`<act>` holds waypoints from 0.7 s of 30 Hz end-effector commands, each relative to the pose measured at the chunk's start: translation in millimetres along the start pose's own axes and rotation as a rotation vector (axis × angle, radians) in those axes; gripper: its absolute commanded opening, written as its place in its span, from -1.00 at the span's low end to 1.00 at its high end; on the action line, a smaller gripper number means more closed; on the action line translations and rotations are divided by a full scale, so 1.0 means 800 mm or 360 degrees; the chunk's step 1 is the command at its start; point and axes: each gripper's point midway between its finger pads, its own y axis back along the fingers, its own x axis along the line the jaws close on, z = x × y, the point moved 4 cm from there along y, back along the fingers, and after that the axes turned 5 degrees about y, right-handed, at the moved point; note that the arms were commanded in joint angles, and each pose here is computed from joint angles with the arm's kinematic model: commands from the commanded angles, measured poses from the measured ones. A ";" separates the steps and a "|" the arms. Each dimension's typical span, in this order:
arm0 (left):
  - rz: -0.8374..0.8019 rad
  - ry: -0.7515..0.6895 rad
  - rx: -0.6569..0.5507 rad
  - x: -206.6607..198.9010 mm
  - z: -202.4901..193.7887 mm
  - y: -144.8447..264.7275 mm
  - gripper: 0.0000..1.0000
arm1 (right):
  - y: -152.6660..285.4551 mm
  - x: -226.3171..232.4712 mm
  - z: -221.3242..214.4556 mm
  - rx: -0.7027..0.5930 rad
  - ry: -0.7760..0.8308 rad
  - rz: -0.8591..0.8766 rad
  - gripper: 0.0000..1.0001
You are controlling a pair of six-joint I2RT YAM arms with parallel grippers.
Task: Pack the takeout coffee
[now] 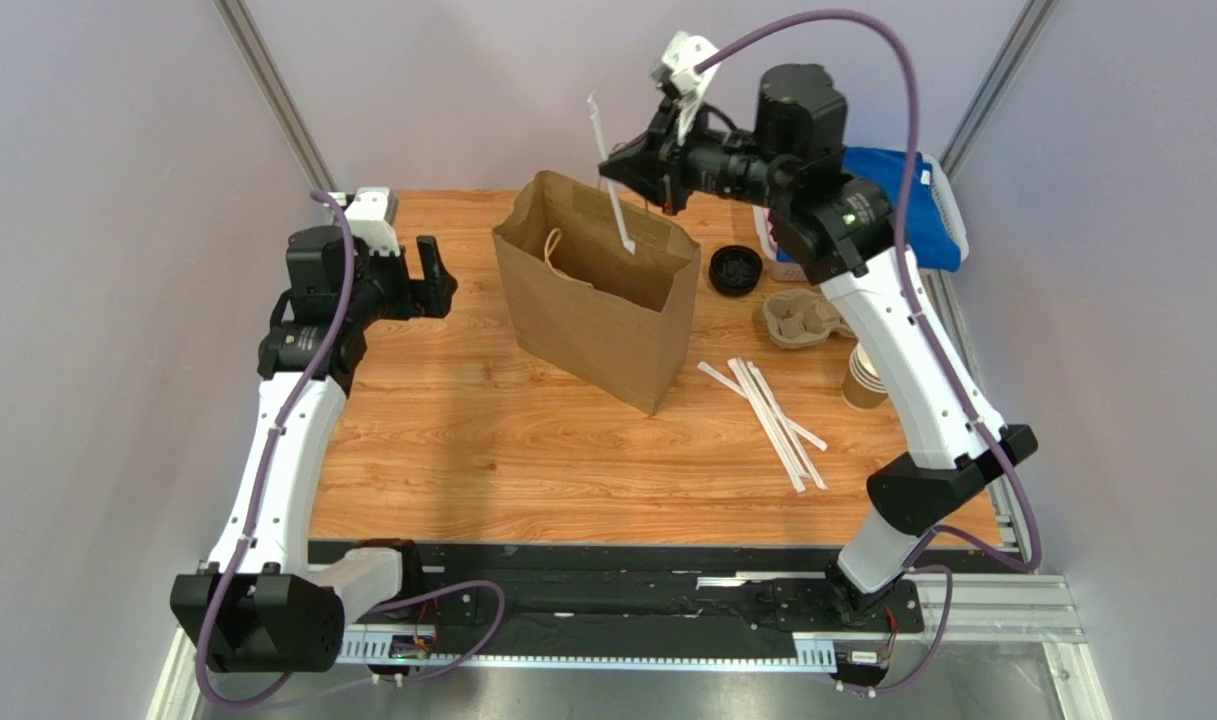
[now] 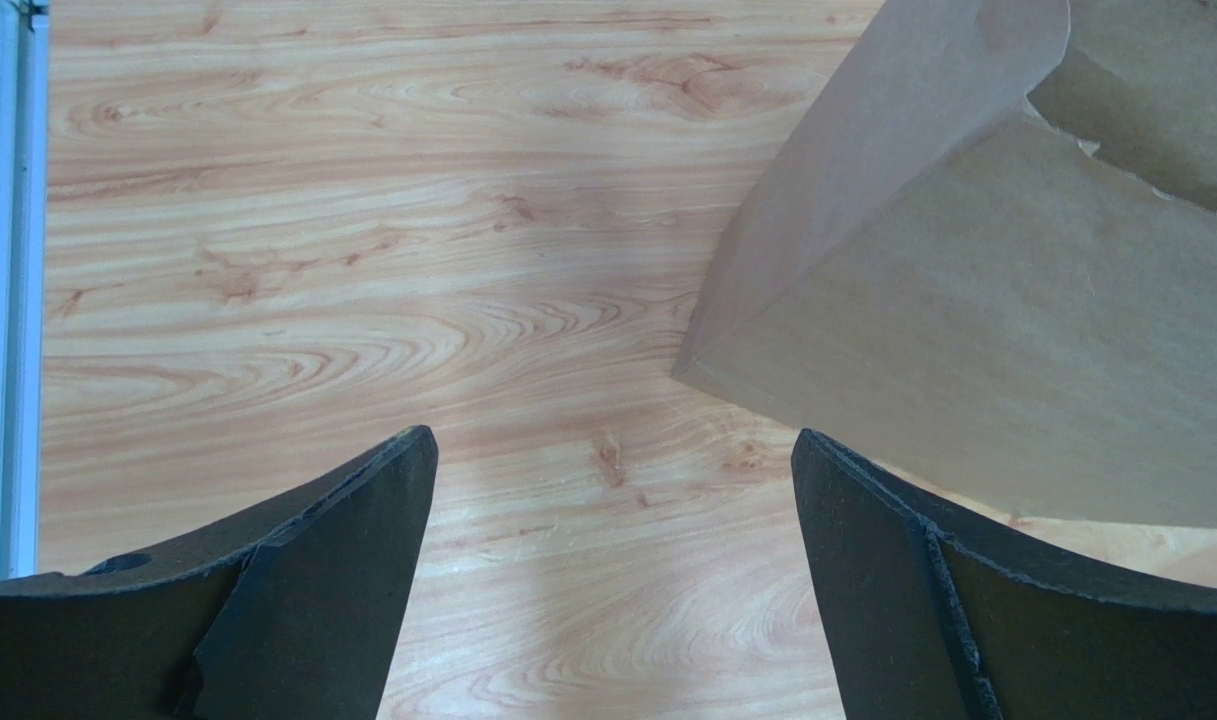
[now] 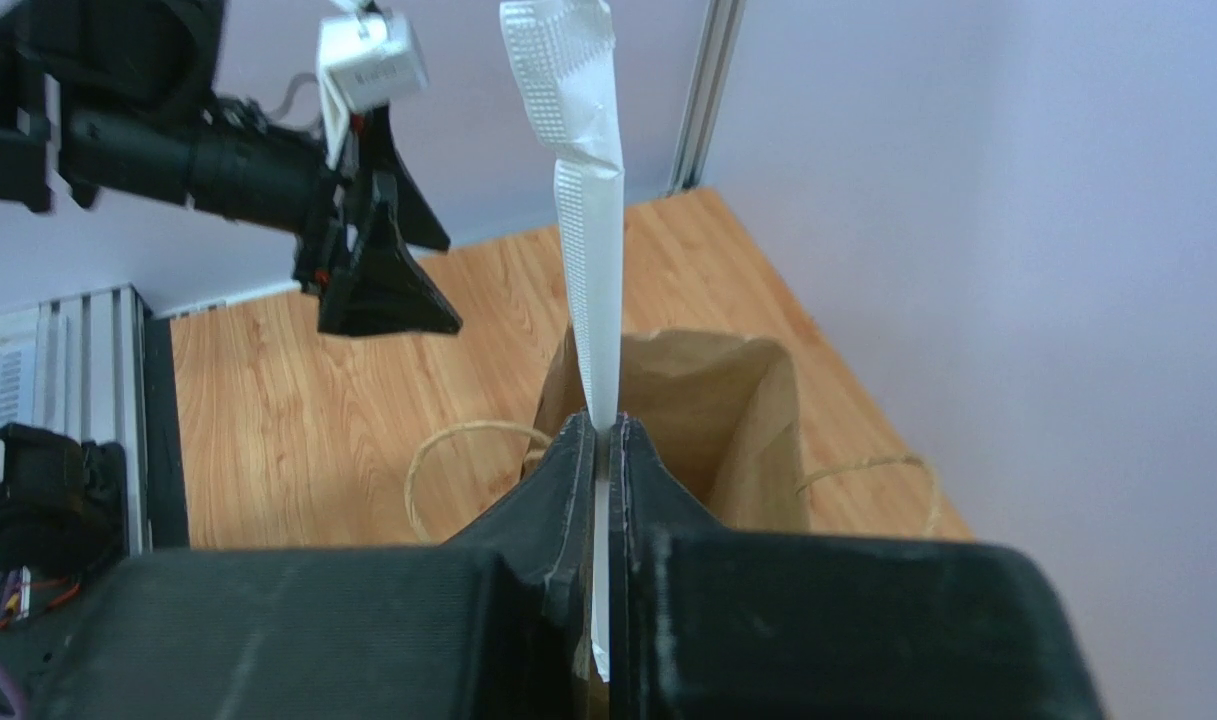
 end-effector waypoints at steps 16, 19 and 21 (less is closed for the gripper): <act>-0.0046 -0.0024 0.0034 -0.003 -0.010 0.005 0.93 | -0.033 0.017 -0.143 0.0550 -0.0171 -0.0011 -0.91; -0.0049 -0.0051 0.0041 -0.001 -0.010 0.004 0.94 | -0.035 0.020 -0.152 0.0590 -0.0228 0.0008 -0.45; -0.0033 -0.0071 0.0068 0.001 -0.010 0.002 0.94 | -0.035 0.018 -0.142 0.0563 -0.0221 -0.0002 -0.25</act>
